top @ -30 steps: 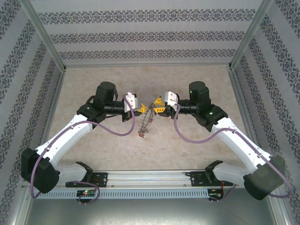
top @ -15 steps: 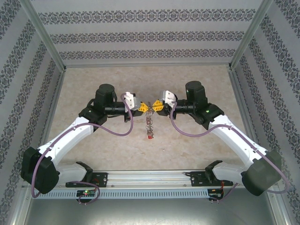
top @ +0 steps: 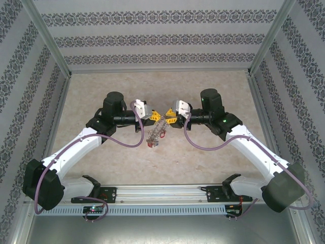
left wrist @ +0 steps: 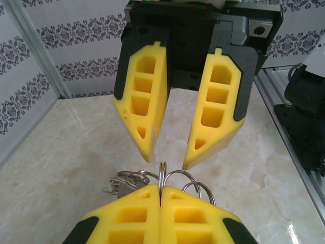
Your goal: Put the keys on the keyring
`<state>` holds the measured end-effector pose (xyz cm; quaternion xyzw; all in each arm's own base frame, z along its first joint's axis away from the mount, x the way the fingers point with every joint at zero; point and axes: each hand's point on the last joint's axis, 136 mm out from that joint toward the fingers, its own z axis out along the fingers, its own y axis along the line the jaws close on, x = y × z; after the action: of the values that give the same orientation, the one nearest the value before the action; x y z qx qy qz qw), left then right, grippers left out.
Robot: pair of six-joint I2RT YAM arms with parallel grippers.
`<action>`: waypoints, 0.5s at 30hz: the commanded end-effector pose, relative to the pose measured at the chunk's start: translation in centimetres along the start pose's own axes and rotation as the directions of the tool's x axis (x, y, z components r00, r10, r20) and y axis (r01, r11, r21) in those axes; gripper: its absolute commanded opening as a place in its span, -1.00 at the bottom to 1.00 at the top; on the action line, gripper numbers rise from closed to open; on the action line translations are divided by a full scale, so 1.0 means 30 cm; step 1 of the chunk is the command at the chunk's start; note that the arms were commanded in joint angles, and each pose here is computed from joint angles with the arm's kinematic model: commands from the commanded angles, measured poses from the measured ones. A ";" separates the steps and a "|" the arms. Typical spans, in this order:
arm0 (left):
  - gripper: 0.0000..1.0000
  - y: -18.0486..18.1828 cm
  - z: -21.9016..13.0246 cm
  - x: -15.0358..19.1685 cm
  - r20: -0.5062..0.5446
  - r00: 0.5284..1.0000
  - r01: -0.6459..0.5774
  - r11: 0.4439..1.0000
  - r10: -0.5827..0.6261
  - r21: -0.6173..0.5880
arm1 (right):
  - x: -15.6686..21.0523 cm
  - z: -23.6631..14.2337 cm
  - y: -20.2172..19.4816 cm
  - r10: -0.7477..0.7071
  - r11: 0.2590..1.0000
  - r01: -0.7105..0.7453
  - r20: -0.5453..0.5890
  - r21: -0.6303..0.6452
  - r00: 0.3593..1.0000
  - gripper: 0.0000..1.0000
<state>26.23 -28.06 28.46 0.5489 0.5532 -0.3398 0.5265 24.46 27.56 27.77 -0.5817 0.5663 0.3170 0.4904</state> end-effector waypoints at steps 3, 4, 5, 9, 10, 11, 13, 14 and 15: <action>-1.00 -0.010 -0.022 -0.098 0.090 0.993 -0.077 0.997 0.075 0.014 | 0.022 -0.017 0.013 0.011 1.000 -0.010 0.011 -0.022 1.000 -0.41; -1.00 -0.013 -0.022 -0.096 0.091 0.993 -0.077 0.997 0.075 0.019 | 0.021 -0.022 0.010 0.016 1.000 -0.016 0.018 -0.022 1.000 -0.41; -1.00 -0.014 -0.022 -0.097 0.093 0.993 -0.077 0.997 0.075 0.022 | 0.024 -0.022 0.008 0.020 1.000 -0.020 0.016 -0.020 1.000 -0.41; -1.00 -0.015 -0.020 -0.099 0.096 0.993 -0.071 0.997 0.068 0.026 | 0.024 -0.007 0.011 0.040 0.999 -0.039 0.017 -0.035 0.999 -0.54; -1.00 -0.013 -0.020 -0.100 0.097 0.993 -0.070 0.997 0.067 0.026 | 0.024 0.000 0.010 0.036 0.999 -0.036 0.015 -0.034 0.999 -0.59; -1.00 -0.012 -0.019 -0.102 0.099 0.993 -0.068 0.997 0.066 0.024 | 0.023 0.006 0.012 0.035 0.999 -0.035 0.013 -0.034 0.999 -0.65; -1.00 -0.008 -0.018 -0.101 0.100 0.993 -0.063 0.998 0.061 0.018 | 0.017 0.014 0.013 0.029 0.999 -0.029 0.016 -0.032 0.999 -0.72; -1.00 -0.003 -0.018 -0.099 0.100 0.993 -0.057 0.998 0.056 0.011 | 0.012 0.015 0.014 0.028 0.999 -0.027 0.018 -0.032 0.999 -0.73; -1.00 -0.001 -0.016 -0.097 0.100 0.994 -0.051 0.999 0.050 0.007 | 0.009 0.016 0.015 0.028 0.999 -0.027 0.018 -0.032 0.999 -0.73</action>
<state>25.95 -28.19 28.79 0.5475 0.5483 -0.3511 0.5256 24.50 27.44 26.92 -0.5758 0.5752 0.3281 0.4796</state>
